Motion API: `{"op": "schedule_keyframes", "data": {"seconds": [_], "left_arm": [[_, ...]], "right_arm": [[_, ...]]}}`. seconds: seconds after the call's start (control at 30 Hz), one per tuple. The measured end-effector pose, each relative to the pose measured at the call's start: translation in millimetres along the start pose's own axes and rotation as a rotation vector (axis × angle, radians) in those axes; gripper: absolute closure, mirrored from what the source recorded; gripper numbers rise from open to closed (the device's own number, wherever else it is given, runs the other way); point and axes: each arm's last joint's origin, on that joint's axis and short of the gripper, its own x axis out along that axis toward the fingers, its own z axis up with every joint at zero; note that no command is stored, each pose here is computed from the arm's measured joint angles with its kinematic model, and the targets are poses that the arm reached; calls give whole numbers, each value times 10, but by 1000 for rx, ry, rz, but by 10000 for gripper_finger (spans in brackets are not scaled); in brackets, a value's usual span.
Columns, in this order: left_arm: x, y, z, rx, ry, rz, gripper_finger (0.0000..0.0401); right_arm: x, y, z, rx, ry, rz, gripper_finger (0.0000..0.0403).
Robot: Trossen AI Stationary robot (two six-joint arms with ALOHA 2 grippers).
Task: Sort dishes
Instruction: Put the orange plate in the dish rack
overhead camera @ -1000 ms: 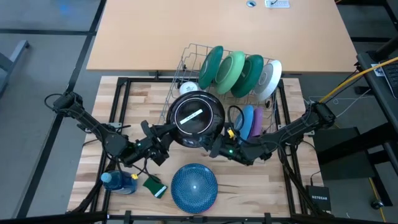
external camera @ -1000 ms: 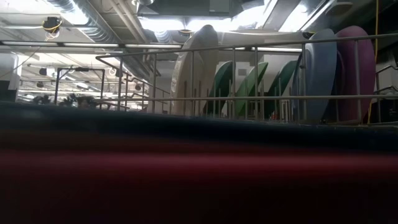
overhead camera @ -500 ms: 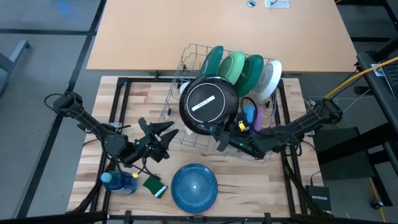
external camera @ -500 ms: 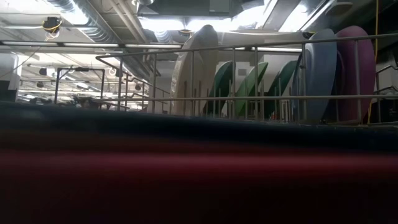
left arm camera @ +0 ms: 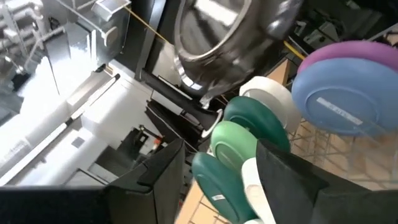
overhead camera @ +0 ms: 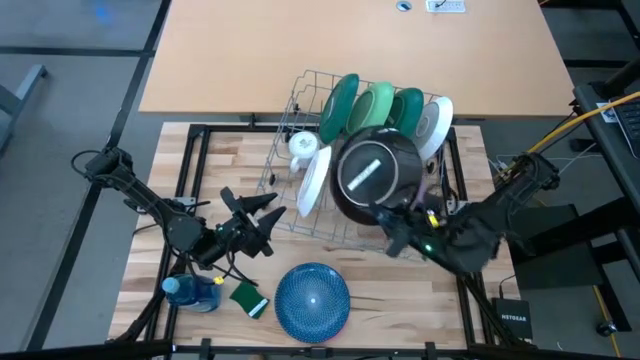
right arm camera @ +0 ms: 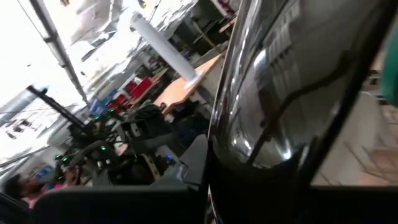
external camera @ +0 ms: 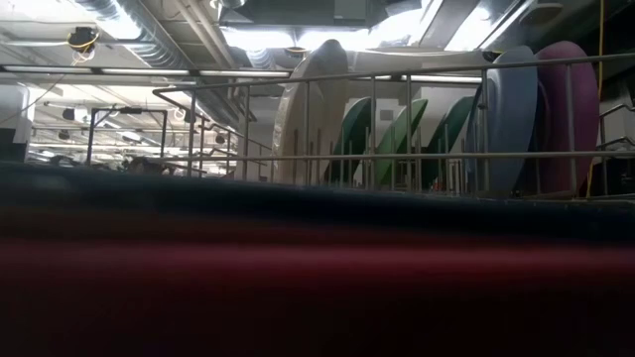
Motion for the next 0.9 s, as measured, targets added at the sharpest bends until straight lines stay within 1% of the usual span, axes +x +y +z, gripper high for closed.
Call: {"op": "schedule_keyframes", "data": {"seconds": [0.13, 0.3, 0.4, 0.57, 0.73, 0.8, 0.9], "left_arm": [[0, -7, -3, -40, 1, -2, 215], [0, -71, -33, -28, 13, -26, 215], [-2, -121, -61, -22, 23, -44, 215], [-7, -186, -104, 5, 39, -68, 215], [-10, -222, -134, -8, 50, -82, 215], [-11, -226, -137, -23, 52, -83, 215], [-14, -241, -151, -22, 57, -89, 215]], "right_arm": [[-207, -28, -109, 33, 13, -15, 362], [-199, -169, -398, 94, 58, -55, 362], [-129, -266, -534, 138, 79, -96, 362], [-4, -377, -677, 164, 111, -155, 362], [239, -462, -718, 188, 134, -221, 363], [352, -491, -699, 210, 133, -245, 363], [478, -539, -652, 210, 124, -277, 363]]}}
